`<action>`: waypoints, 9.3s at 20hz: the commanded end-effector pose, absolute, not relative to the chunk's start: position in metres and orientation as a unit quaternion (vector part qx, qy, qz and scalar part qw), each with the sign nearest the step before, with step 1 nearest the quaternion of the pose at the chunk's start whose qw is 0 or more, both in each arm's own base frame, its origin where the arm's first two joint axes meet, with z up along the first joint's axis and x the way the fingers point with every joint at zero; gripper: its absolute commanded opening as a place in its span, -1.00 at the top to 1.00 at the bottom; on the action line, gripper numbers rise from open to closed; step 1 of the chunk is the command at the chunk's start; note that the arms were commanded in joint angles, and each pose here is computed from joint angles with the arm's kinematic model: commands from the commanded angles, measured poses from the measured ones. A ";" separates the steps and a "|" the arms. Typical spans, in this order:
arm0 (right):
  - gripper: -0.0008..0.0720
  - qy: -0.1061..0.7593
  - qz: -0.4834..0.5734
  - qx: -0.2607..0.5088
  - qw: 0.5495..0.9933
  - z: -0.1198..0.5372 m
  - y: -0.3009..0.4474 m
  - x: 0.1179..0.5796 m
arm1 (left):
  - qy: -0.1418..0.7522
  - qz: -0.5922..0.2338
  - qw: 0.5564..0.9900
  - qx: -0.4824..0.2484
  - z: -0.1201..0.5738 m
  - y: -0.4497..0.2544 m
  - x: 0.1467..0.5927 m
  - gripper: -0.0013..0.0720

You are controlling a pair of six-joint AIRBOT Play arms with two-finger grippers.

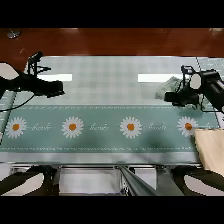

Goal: Fold the shirts.

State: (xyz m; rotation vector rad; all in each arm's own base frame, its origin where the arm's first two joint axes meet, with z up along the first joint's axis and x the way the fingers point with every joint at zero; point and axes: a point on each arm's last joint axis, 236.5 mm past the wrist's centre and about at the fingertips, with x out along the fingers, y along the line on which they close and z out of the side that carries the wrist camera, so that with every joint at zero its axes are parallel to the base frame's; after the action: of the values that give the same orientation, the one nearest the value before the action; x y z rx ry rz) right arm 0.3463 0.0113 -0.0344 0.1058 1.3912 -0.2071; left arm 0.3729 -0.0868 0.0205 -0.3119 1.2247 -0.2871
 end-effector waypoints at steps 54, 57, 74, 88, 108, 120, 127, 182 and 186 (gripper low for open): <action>0.92 0.066 0.016 0.078 0.995 0.436 -0.008 0.420 | 0.368 -0.080 0.916 -0.141 0.119 -0.040 0.276 -0.96; 0.92 -0.003 0.066 0.056 0.996 0.503 0.030 0.383 | 0.393 -0.105 0.905 -0.124 0.097 -0.055 0.246 -0.96; 0.92 0.526 0.343 0.131 0.767 0.020 0.407 0.303 | 0.497 -0.128 0.839 -0.178 0.037 -0.075 0.256 -0.96; -0.72 0.515 0.085 0.158 0.838 0.098 0.054 0.364 | 0.533 -0.287 0.763 -0.228 0.045 -0.168 0.233 -0.96; -0.72 0.652 0.133 0.352 0.658 -0.082 0.149 0.221 | 0.579 -0.297 0.750 -0.116 0.018 -0.191 0.328 0.91; 0.92 0.682 0.222 0.257 0.648 -0.084 0.226 0.255 | 0.575 -0.300 0.752 -0.118 0.036 -0.180 0.319 0.91; 0.92 0.402 0.246 0.158 0.868 0.199 0.176 0.403 | 0.256 -0.278 0.906 -0.191 0.276 -0.132 0.387 0.91; -0.72 0.579 -0.025 0.303 0.757 -0.013 -0.029 0.303 | 0.646 -0.078 0.629 -0.425 -0.070 -0.047 0.211 -0.95; -0.72 0.584 0.034 0.347 0.733 -0.037 0.020 0.266 | 0.638 -0.087 0.620 -0.449 -0.082 -0.067 0.206 -0.95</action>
State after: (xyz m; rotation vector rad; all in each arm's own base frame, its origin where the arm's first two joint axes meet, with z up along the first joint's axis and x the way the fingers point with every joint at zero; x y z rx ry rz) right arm 0.2899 -0.0101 -0.0193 0.6761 1.3022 0.0005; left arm 0.2107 -0.0512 -0.0744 -0.9546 1.4976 -0.1758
